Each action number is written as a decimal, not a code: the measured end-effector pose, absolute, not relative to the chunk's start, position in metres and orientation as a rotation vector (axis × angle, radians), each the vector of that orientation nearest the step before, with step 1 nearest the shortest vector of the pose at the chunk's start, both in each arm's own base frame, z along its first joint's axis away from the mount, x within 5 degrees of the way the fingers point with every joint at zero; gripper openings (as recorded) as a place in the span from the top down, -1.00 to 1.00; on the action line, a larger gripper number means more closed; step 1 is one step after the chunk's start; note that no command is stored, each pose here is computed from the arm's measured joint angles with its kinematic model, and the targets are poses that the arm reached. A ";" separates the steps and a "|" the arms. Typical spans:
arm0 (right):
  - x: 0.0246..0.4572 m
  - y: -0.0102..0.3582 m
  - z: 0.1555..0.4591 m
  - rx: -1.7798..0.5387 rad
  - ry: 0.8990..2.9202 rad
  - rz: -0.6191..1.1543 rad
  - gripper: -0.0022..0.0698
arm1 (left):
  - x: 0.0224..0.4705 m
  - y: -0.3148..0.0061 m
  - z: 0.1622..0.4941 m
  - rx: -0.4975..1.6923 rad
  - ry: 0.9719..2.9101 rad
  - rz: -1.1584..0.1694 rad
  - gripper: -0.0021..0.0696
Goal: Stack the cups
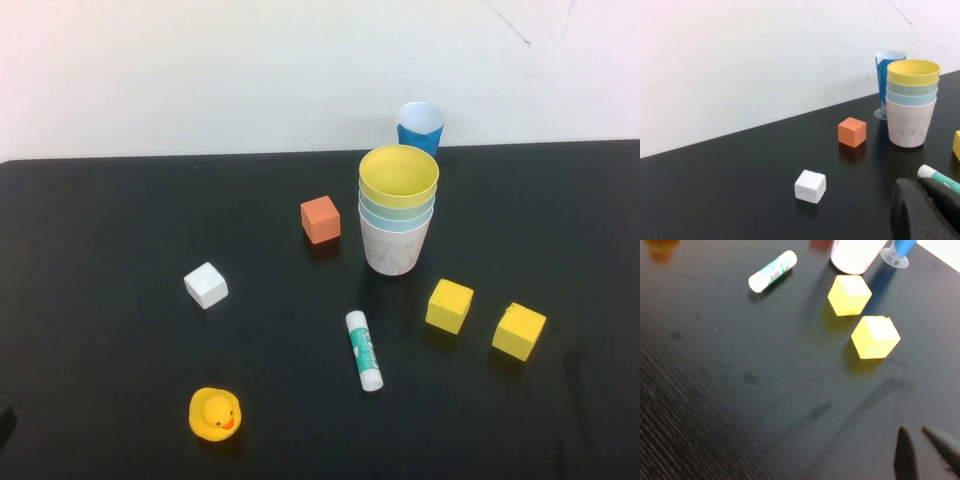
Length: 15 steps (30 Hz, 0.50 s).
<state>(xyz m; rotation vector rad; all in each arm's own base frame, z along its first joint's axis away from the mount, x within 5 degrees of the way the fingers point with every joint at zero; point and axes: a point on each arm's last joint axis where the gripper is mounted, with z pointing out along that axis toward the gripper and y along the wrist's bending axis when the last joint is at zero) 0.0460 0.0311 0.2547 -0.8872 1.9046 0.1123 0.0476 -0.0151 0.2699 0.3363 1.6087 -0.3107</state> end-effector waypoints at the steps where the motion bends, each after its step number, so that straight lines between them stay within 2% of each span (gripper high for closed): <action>1: 0.046 0.031 0.255 -0.887 1.904 0.112 0.94 | 0.048 -0.015 0.268 0.338 1.613 -0.310 0.94; 3: 0.046 0.031 0.255 -0.887 1.904 0.112 0.94 | 0.049 -0.017 0.261 0.329 1.642 -0.334 0.94; 8: 0.046 0.031 0.255 -0.886 1.904 0.115 0.94 | 0.048 -0.021 0.240 0.193 1.742 -0.488 0.94; 11: 0.046 0.031 0.255 -0.886 1.904 0.115 0.94 | 0.046 -0.015 0.227 0.063 1.741 -0.483 0.94; 15: 0.046 0.031 0.255 -0.884 1.903 0.117 0.94 | 0.048 -0.010 0.208 -0.060 1.766 -0.399 0.94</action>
